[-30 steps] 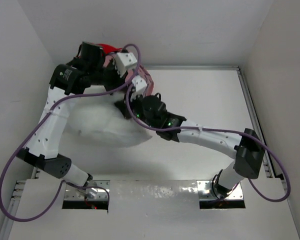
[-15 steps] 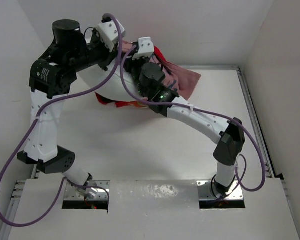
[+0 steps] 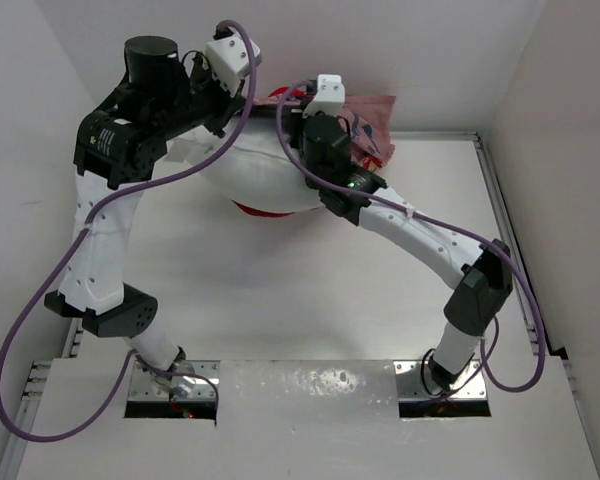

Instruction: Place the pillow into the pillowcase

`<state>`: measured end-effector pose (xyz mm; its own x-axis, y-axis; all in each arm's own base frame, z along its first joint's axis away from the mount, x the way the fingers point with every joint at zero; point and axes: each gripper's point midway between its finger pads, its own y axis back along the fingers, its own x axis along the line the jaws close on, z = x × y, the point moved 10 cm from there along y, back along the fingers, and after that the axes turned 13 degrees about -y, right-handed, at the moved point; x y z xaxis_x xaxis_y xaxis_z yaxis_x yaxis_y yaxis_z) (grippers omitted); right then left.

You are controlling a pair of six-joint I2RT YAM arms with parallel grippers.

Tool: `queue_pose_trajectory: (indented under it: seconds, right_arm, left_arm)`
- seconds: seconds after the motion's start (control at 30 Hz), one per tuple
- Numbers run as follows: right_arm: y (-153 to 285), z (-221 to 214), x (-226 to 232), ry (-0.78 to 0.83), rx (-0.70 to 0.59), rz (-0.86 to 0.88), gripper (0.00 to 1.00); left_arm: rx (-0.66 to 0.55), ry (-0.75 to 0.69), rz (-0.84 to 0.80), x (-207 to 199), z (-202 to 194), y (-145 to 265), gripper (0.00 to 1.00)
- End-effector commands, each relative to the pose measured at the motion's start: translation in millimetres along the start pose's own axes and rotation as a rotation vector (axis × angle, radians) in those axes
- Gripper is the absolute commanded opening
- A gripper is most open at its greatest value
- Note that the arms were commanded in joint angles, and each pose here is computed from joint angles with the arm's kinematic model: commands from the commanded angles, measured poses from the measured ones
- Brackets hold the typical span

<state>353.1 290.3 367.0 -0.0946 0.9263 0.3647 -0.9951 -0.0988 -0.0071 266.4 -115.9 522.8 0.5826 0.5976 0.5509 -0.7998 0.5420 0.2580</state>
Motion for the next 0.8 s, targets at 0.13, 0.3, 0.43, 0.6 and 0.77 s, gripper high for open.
queue_pose_trajectory:
  seconds: [0.13,0.3,0.43,0.6,0.77]
  right_arm:
    - [-36,87,-30,-0.027,-0.125,-0.246,0.0]
    - [-52,65,-18,0.156,0.11,-0.205,0.13]
    - [1,98,-12,0.121,0.089,0.12,0.79]
    - [53,123,-24,0.072,0.096,0.252,0.58]
    - [71,100,-39,0.094,0.128,0.343,0.53]
  left_arm:
    - [-0.423,0.039,0.311,34,75,98,0.0]
    - [-0.465,0.134,0.255,32,79,76,0.0]
    - [-0.384,0.166,0.387,45,68,51,0.0]
    - [-0.282,0.159,0.54,61,53,37,0.0]
    - [-0.292,0.138,0.49,59,54,34,0.0]
